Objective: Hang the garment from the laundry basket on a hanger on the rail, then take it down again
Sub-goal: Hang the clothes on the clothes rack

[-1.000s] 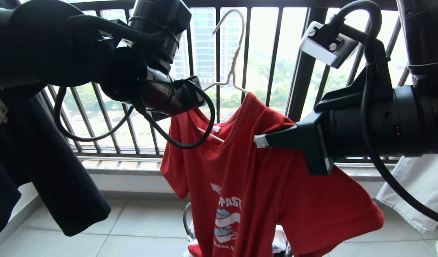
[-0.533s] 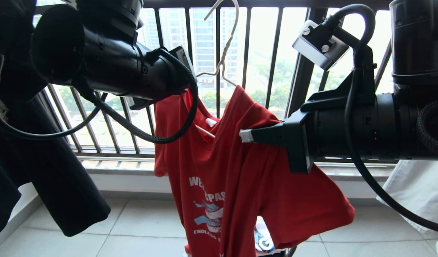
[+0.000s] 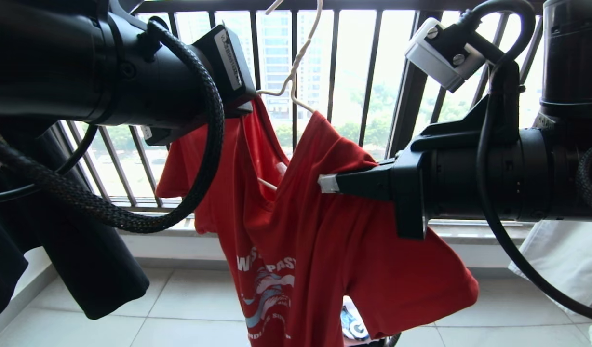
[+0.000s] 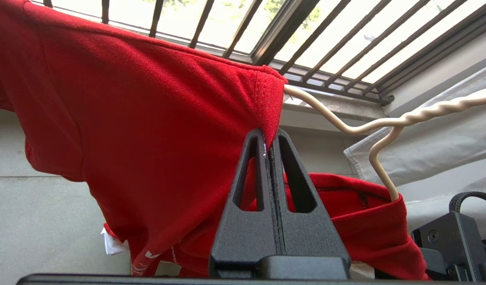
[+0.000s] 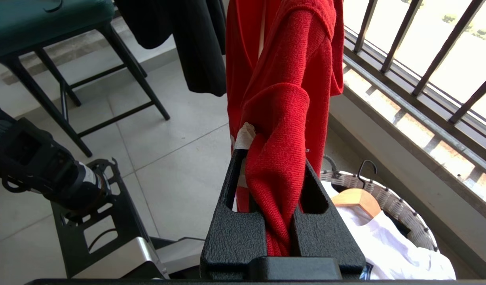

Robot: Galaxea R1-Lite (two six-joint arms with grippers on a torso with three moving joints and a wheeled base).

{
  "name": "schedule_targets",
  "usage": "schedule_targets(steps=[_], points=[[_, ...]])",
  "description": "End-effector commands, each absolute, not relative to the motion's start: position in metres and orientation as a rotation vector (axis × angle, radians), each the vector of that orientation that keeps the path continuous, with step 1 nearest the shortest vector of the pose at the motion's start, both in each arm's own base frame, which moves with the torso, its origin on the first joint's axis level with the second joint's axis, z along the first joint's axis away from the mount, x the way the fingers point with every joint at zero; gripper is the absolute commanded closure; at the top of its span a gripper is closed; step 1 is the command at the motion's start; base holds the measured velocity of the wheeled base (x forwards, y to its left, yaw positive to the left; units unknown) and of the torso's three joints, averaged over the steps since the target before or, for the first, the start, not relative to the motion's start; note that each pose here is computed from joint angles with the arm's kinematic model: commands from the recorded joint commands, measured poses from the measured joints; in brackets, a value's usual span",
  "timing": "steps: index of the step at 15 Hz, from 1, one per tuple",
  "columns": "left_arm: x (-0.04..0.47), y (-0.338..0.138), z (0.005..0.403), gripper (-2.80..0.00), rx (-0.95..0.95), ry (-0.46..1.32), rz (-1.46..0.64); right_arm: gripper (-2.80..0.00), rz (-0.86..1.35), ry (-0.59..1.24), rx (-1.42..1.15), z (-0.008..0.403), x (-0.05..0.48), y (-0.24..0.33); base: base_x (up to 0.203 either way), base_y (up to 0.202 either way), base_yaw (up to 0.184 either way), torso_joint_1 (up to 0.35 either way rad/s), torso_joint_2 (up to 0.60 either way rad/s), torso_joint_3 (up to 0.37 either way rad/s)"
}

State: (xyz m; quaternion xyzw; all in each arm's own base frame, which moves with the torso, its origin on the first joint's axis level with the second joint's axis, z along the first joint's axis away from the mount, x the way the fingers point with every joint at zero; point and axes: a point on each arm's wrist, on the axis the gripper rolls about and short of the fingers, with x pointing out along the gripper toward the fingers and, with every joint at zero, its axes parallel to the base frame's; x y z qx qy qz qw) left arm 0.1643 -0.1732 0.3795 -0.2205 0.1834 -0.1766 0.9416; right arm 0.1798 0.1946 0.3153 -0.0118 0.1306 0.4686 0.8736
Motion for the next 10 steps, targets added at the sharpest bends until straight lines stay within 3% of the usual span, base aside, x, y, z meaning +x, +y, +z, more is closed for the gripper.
schedule_targets(steps=[1, 5, 6, 10], points=[[0.16, -0.173, 0.379, 0.0, -0.448, 0.38, -0.371, 0.0, 0.984, 0.265, -0.021, 0.316, 0.177, 0.192, 0.0, 0.0, 0.0, 0.0, 0.0, 0.0], [0.152, -0.174, 0.377, 0.0, -0.429, 0.388, -0.399, 0.0, 0.986, 0.262, -0.02, 0.317, 0.176, 0.191, 0.0, 0.0, 0.0, 0.0, 0.0, 0.0], [0.149, -0.171, 0.38, -2.8, -0.435, 0.379, -0.403, 0.0, 0.985, 0.259, -0.019, 0.317, 0.176, 0.191, 0.0, 0.0, 0.0, 0.0, 0.0, 0.0], [0.137, -0.163, 0.388, -2.8, -0.45, 0.359, -0.435, 0.0, 0.986, 0.263, -0.019, 0.316, 0.177, 0.191, 0.0, 0.0, 0.0, 0.0, 0.0, 0.0]])
